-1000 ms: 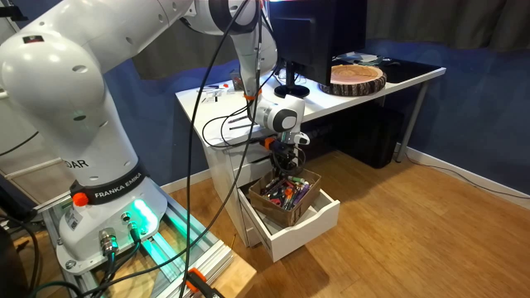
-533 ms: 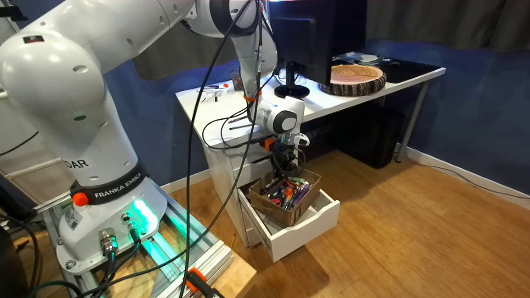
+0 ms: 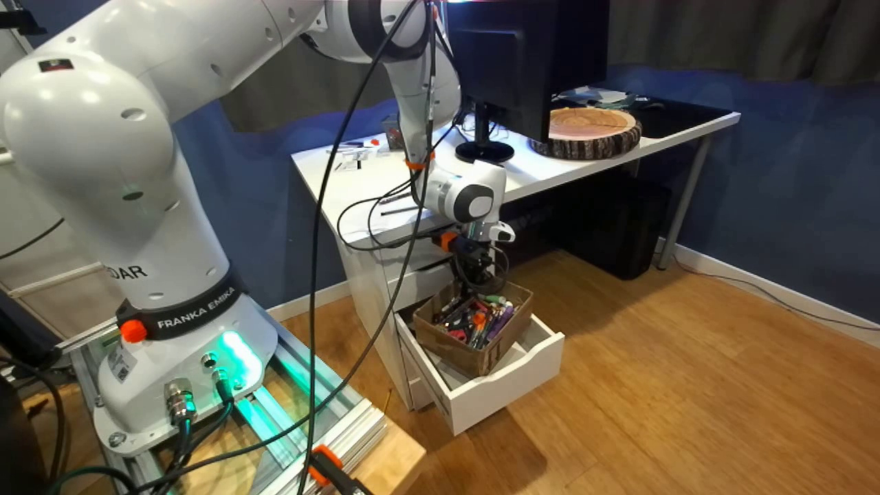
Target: Take the battery out of the box and put it on the desk
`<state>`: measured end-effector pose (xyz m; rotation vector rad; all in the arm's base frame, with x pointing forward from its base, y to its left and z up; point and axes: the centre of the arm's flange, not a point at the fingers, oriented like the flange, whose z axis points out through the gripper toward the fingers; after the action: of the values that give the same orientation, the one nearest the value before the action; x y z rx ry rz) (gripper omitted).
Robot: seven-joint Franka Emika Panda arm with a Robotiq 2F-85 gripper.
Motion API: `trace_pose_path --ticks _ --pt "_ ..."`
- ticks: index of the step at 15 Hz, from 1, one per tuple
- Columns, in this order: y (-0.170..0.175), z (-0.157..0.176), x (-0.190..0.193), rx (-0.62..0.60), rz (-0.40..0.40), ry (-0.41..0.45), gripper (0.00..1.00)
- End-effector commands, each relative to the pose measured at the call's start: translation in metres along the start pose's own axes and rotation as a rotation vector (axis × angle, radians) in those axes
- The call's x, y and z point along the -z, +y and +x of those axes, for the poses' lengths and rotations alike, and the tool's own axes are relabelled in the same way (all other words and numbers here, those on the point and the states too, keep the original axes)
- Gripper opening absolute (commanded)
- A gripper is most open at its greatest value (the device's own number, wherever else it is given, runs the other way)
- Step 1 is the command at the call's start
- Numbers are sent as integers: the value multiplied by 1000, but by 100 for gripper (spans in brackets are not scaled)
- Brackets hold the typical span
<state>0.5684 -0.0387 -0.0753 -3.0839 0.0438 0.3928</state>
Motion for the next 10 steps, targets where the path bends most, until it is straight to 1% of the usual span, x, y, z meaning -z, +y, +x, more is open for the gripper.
trace_pose_path --ticks 1,5,10 --pt "3 -12 20 41 -22 22 2" --pt "5 -32 52 86 -4 8 2" --pt "10 -57 82 115 -2 0 2"
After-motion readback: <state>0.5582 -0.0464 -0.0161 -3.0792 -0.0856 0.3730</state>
